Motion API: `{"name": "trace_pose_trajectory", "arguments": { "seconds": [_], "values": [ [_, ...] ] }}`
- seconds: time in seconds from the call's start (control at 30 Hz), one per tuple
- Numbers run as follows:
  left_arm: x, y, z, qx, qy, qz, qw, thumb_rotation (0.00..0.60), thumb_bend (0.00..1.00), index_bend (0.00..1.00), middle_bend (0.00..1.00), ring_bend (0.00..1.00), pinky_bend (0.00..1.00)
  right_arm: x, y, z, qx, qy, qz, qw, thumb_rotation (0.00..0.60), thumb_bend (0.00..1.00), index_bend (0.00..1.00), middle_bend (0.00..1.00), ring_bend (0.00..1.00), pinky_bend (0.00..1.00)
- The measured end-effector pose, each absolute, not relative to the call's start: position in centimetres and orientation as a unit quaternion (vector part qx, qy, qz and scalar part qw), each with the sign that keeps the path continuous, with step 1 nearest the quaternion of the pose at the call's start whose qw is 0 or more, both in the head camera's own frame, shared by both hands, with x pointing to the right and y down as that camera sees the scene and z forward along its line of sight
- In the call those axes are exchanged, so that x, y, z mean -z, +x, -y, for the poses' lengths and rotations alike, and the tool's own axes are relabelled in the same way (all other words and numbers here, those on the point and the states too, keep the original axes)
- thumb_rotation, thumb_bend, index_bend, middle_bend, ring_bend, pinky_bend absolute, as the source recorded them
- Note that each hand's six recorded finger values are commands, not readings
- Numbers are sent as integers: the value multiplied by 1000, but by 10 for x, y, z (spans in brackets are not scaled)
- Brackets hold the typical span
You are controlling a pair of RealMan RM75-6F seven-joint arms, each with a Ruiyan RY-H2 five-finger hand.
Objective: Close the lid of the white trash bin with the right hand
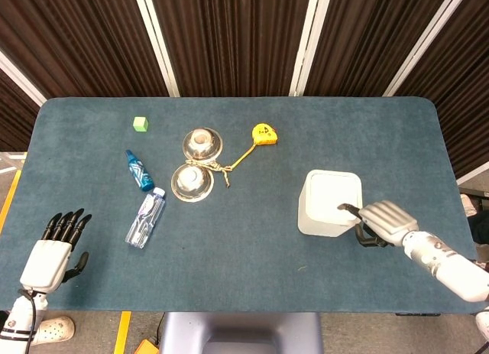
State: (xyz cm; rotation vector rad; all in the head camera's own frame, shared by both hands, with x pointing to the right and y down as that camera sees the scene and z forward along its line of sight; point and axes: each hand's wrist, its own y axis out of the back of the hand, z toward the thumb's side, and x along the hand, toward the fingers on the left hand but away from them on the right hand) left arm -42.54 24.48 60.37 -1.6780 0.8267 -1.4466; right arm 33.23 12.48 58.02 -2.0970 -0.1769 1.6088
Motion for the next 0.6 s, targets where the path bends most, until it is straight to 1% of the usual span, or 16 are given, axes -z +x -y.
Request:
{"name": "trace_pose_trajectory", "arguments": {
  "seconds": [0.13, 0.27, 0.33, 0.4, 0.43, 0.47, 0.5, 0.53, 0.57, 0.6],
  "values": [
    [-602, -425, -244, 564, -656, -327, 380, 600, 454, 20, 0, 0, 19, -570, 329, -117, -573, -771, 99, 259, 314, 833, 188, 1000, 1000, 1000],
    [-601, -425, -245, 562, -657, -328, 382, 600, 454, 19, 0, 0, 19, -552, 329, -107, -544, -772, 153, 292, 315, 833, 116, 1000, 996, 1000],
    [-600, -425, -245, 561, -657, -328, 382, 600, 454, 19, 0, 0, 19, -540, 331, -104, -524, -771, 183, 313, 314, 834, 83, 1000, 976, 1000],
    [-599, -425, -245, 560, -657, -329, 383, 600, 454, 19, 0, 0, 19, -527, 334, -106, -505, -769, 210, 332, 314, 834, 70, 970, 925, 1000],
    [-599, -424, -245, 559, -657, -330, 383, 600, 454, 18, 0, 0, 19, -522, 337, -108, -497, -768, 220, 340, 314, 831, 70, 922, 875, 997],
    [-598, -424, -245, 558, -656, -331, 384, 600, 454, 18, 0, 0, 19, -518, 339, -111, -490, -766, 229, 346, 314, 811, 62, 820, 778, 950],
    [-597, -424, -245, 557, -656, -333, 386, 600, 453, 18, 0, 0, 19, -513, 344, -117, -484, -764, 239, 354, 315, 791, 49, 744, 705, 895],
    [-596, -424, -245, 556, -656, -334, 387, 600, 453, 19, 0, 0, 18, -510, 349, -123, -482, -760, 246, 359, 316, 749, 28, 611, 577, 770],
    [-595, -424, -245, 553, -655, -336, 389, 600, 454, 19, 0, 0, 16, -508, 355, -130, -483, -756, 252, 362, 316, 702, 5, 445, 414, 608],
    [-593, -423, -245, 551, -655, -338, 391, 600, 454, 19, 0, 0, 14, -506, 363, -140, -487, -749, 259, 368, 316, 663, 0, 316, 280, 494]
  ]
}}
